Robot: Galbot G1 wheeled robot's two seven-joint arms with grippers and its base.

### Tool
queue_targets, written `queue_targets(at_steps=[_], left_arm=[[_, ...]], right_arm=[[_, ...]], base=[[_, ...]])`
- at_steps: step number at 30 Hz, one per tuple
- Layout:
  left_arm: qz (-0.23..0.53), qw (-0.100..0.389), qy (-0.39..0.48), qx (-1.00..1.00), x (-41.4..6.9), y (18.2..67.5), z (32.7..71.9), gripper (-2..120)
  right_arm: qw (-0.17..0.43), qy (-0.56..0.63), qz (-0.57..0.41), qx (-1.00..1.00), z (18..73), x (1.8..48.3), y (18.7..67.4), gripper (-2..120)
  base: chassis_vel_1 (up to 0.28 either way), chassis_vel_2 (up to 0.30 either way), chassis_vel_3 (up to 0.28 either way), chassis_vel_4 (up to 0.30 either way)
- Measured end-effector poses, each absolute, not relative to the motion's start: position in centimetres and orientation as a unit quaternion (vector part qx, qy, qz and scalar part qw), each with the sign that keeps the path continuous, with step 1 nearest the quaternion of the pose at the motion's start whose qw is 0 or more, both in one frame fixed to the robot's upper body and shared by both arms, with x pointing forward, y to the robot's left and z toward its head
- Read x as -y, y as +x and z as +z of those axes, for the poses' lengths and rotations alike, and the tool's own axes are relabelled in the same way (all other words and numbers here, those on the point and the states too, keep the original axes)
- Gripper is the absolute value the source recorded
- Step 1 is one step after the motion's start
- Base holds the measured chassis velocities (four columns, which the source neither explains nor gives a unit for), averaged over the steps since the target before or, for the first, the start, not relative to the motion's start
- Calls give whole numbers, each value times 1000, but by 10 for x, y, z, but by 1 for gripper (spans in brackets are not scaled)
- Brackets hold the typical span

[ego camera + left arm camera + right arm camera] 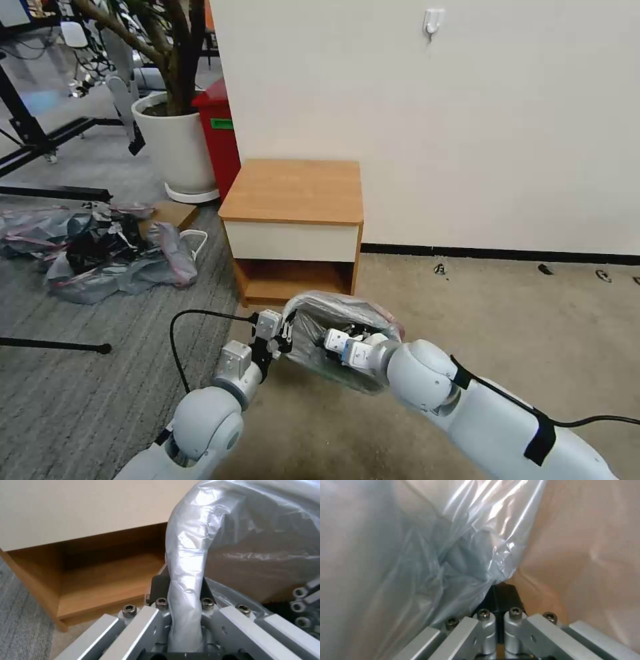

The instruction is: Pick up the garbage bag from the table and place it over the trash can.

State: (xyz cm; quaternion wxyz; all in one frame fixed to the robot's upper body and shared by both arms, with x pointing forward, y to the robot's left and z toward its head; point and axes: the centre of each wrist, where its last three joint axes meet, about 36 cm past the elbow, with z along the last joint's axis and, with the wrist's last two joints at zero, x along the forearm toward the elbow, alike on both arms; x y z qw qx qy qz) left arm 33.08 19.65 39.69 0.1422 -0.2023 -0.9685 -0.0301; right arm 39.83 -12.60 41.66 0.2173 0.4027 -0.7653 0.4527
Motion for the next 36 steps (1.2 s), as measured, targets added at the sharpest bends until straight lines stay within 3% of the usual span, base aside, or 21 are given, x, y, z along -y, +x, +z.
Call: queue_targets(at_steps=[36], left_arm=[[-23, 139, -201, 969, -189, 332, 397, 2]], right_arm=[[265, 373, 422, 783, 377, 121, 422, 0]], base=[[0, 0, 0, 0]])
